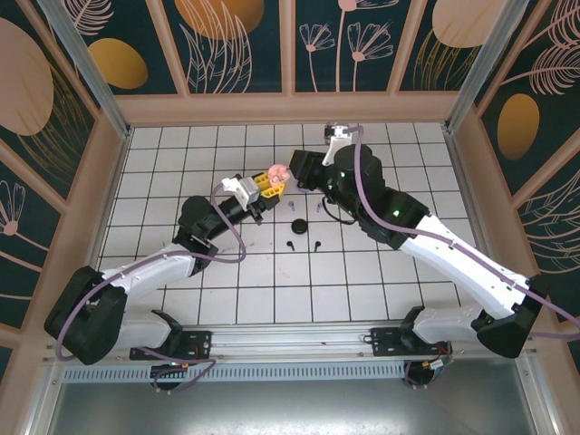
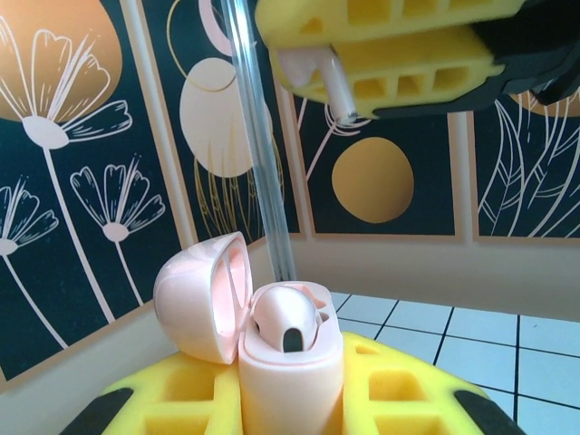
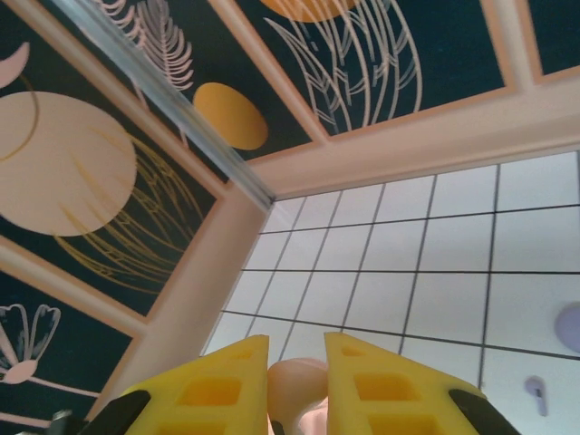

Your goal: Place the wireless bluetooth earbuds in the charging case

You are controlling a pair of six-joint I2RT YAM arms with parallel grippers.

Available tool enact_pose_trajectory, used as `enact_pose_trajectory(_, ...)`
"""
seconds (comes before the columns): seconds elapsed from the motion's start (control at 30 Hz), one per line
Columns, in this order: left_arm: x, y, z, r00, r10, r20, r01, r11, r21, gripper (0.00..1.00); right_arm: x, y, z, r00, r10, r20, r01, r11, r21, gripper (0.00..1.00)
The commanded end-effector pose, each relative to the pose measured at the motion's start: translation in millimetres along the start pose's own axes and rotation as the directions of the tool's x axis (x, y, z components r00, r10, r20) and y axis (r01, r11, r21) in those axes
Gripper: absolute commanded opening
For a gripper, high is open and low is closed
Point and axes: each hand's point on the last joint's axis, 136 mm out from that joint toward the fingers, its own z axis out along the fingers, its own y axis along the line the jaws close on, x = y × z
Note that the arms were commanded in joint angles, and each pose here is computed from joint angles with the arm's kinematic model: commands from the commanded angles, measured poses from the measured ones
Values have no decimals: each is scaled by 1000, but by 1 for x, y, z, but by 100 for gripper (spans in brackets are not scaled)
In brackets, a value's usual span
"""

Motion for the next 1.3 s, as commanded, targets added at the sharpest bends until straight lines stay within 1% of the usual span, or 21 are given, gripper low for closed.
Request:
enact_pose_trajectory(0.0, -15, -4, 6, 999, 23, 47, -25, 999, 30, 0, 2, 15, 1, 1000, -19, 20, 21, 997, -68, 19)
enact_pose_trajectory(0.4, -19, -5, 5, 998, 18, 63, -20, 999, 33, 0, 21, 6, 9, 1000, 4, 5, -4, 998, -57, 19)
enact_pose_trajectory(0.8, -25, -5, 4, 997, 13, 79, -15, 999, 33, 0, 27, 3, 13, 999, 33, 10, -32, 997, -67, 19)
enact_pose_trajectory(1.27, -34, -7, 2, 994, -2, 105, -3, 999, 45, 0, 37, -7, 19, 1000, 27, 11, -27, 999, -40, 19)
